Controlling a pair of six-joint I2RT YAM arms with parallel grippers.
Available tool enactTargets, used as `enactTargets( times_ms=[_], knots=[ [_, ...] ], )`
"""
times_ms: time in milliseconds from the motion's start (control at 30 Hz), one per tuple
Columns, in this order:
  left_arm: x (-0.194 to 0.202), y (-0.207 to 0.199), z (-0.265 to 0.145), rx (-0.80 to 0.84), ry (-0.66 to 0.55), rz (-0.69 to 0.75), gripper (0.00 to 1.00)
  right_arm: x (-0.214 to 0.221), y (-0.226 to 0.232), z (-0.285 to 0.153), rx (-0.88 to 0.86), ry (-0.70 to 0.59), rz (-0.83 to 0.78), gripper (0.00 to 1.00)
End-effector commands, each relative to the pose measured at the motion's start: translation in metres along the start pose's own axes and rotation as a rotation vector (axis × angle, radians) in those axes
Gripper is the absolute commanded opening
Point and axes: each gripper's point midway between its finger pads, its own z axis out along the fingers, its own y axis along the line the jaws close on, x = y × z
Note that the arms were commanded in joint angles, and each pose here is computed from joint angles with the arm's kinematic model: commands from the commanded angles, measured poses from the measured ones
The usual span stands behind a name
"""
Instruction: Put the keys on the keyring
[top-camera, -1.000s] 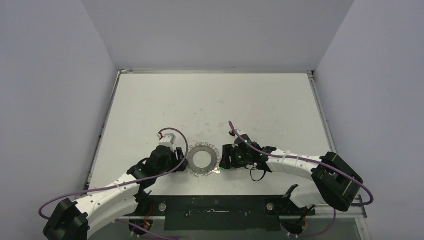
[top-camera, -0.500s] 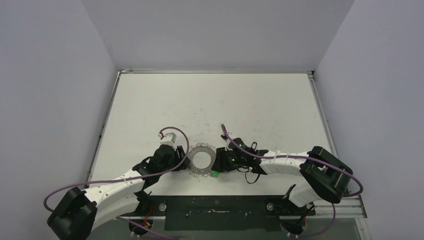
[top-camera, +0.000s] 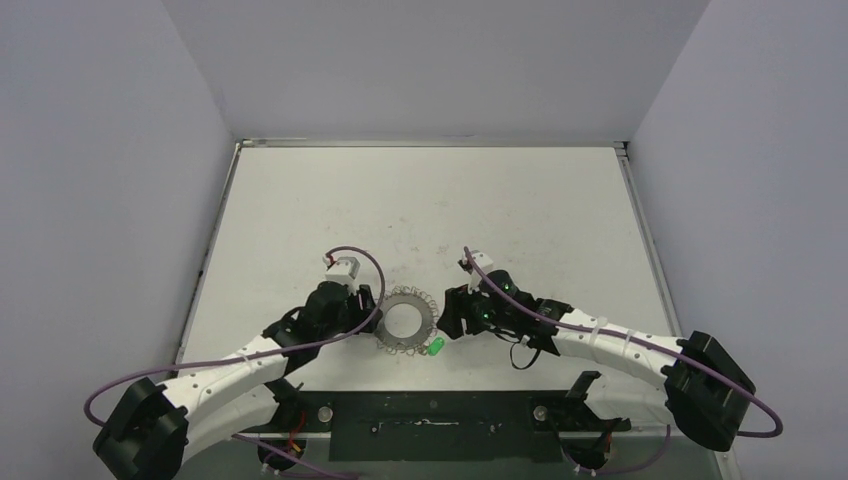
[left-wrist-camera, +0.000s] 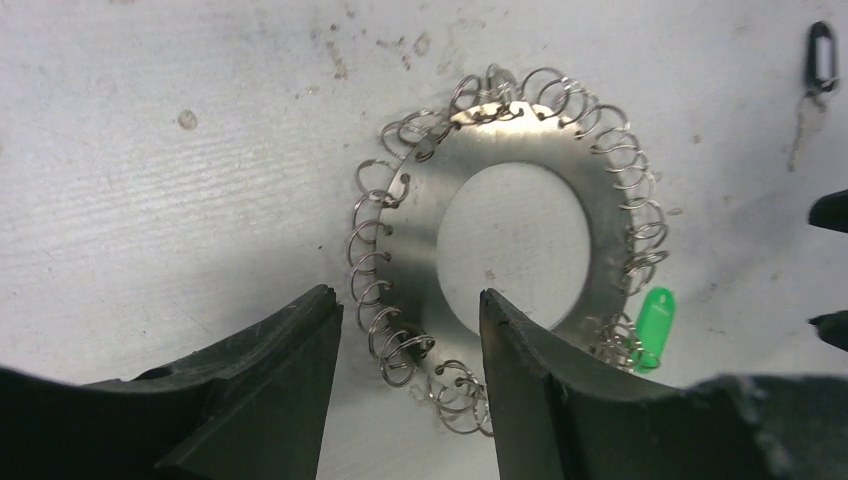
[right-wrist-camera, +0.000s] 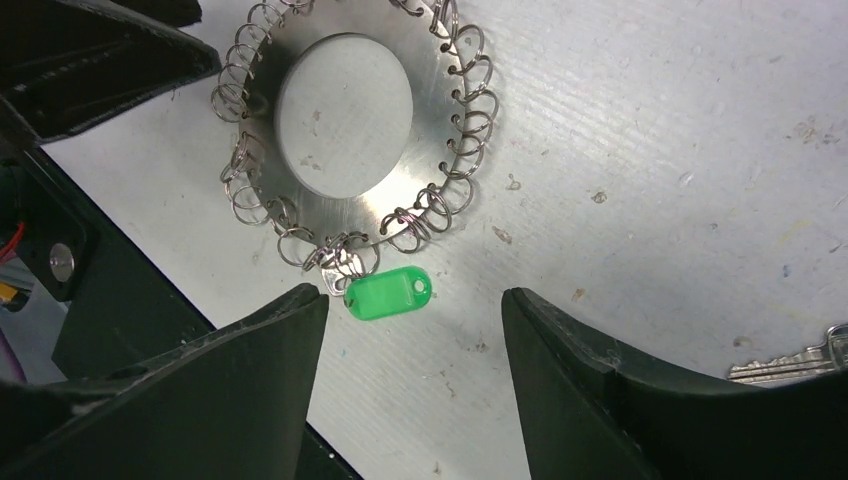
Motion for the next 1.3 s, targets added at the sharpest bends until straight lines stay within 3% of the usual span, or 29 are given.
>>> enactTargets(
  times_ms=[0,100,233,600,900,1267],
  knots=[
    [-0.019,-0.01,-0.014,0.066,-0.091,0.01,0.51,-0.022,0.004,-0.006,-0.015,-0.05,-0.121,0.65],
    [-0.024,-0.021,-0.021,0.145,-0.138,-0.012,0.51,-0.026,0.013,0.0,-0.064,-0.045,-0.095,0.62],
    [-0.027,-0.041,-0.029,0.27,-0.169,-0.017,0.5,-0.035,0.03,0.012,-0.157,-0.065,-0.041,0.44],
    [-0.019,-0.088,-0.028,0.53,-0.134,0.004,0.43,-0.026,0.032,0.046,-0.217,0.011,0.05,0.24],
    [-0.01,-0.119,-0.009,0.607,-0.04,0.081,0.41,-0.018,0.009,0.051,-0.197,0.014,0.133,0.24],
    [0.0,-0.136,0.008,0.628,-0.034,0.159,0.4,-0.009,0.004,0.043,-0.191,0.038,0.141,0.19]
  ],
)
